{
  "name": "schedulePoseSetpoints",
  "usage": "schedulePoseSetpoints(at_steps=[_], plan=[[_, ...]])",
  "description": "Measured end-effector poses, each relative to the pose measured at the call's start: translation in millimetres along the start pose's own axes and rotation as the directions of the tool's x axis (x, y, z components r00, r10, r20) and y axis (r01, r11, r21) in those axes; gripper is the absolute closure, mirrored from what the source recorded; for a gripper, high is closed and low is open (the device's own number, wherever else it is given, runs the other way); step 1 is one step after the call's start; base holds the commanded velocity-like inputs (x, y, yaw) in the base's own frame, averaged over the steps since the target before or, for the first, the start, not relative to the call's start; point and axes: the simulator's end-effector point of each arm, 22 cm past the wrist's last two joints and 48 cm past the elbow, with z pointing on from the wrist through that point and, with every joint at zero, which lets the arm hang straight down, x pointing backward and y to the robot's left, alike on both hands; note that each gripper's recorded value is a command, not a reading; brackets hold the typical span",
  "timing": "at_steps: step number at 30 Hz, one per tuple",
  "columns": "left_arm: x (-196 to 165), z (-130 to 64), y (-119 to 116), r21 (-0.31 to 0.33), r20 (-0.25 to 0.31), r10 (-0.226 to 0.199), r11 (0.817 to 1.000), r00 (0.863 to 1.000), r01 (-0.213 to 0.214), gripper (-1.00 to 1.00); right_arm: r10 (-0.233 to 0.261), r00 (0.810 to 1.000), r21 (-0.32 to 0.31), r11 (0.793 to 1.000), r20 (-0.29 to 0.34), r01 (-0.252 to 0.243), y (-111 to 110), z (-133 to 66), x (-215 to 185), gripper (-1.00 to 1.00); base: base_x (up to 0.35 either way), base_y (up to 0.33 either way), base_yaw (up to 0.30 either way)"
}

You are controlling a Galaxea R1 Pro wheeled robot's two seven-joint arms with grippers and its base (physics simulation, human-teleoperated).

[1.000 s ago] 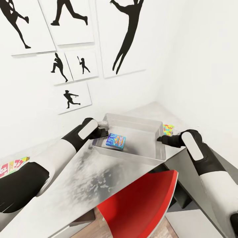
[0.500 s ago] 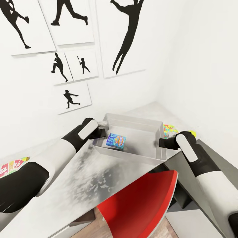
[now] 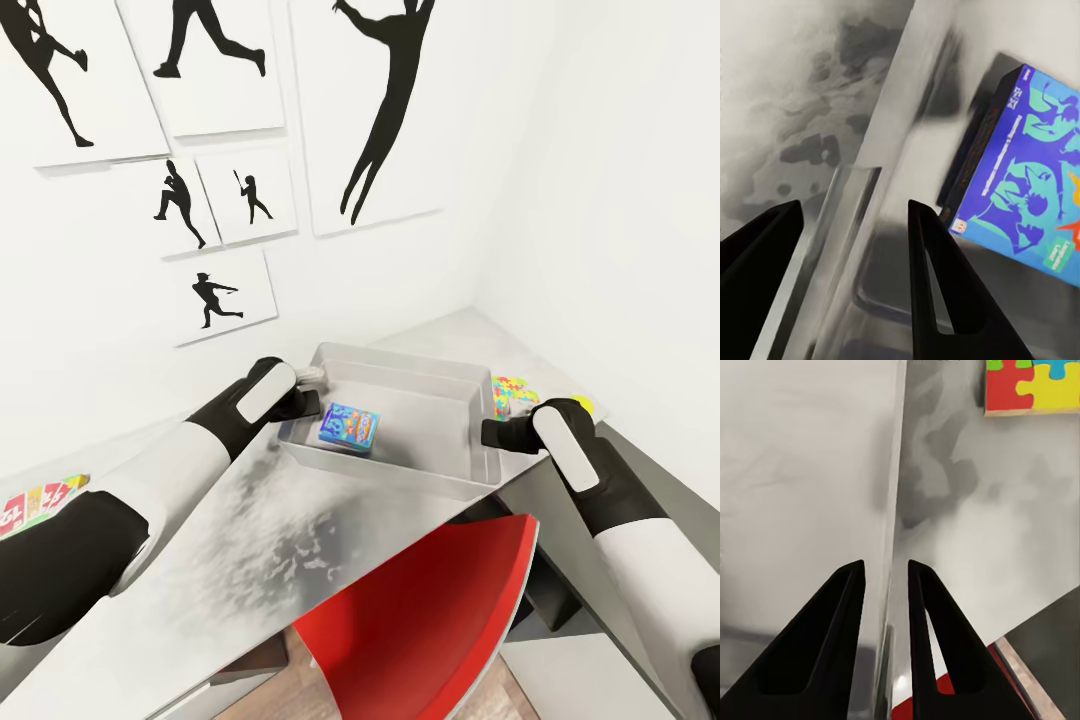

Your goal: Put all the toys in the child's room - the three board games (two on the bed and one on the table), the two jigsaw puzzles on the table, and the tennis ball on the table - inside the toy box on the table in the child's room.

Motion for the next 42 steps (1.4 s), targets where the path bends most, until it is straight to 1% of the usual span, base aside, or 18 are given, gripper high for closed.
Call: schedulePoseSetpoints(at_steps=[4,11,20,37,42], plan=[[0.8,0.1,-0.4,0.002,-0.002,-0.003,1.000,1.000,0.003,1.00,-0.002,1.000,0.003,1.000,0.001,0.002,-0.6,-0.2,-0.6,1.00,0.000,0.000,0.153],[-1.4,-2.0,-3.8,0.012,0.006,-0.006,1.000,1.000,0.006,1.00,0.001,1.000,-0.003,1.000,0.001,-0.001,1.2,-0.8,-0.9,1.00,-0.006,0.000,0.279],[-1.7,-2.7,-6.4,0.018,0.008,-0.007,1.000,1.000,0.007,1.00,0.001,1.000,-0.003,1.000,0.001,-0.001,1.2,-0.7,-0.8,1.00,-0.143,0.000,0.293],[-1.1,-3.2,-9.8,0.023,0.008,-0.006,1.000,1.000,0.006,1.00,0.000,1.000,-0.003,1.000,0.000,0.000,1.5,-0.6,-0.4,1.00,-0.005,0.000,0.295],[-3.4,-3.3,-10.0,0.023,0.020,-0.016,1.000,1.000,0.015,1.00,-0.002,1.000,0.000,1.000,0.002,0.002,1.0,-0.9,-1.0,1.00,0.000,0.000,0.275]])
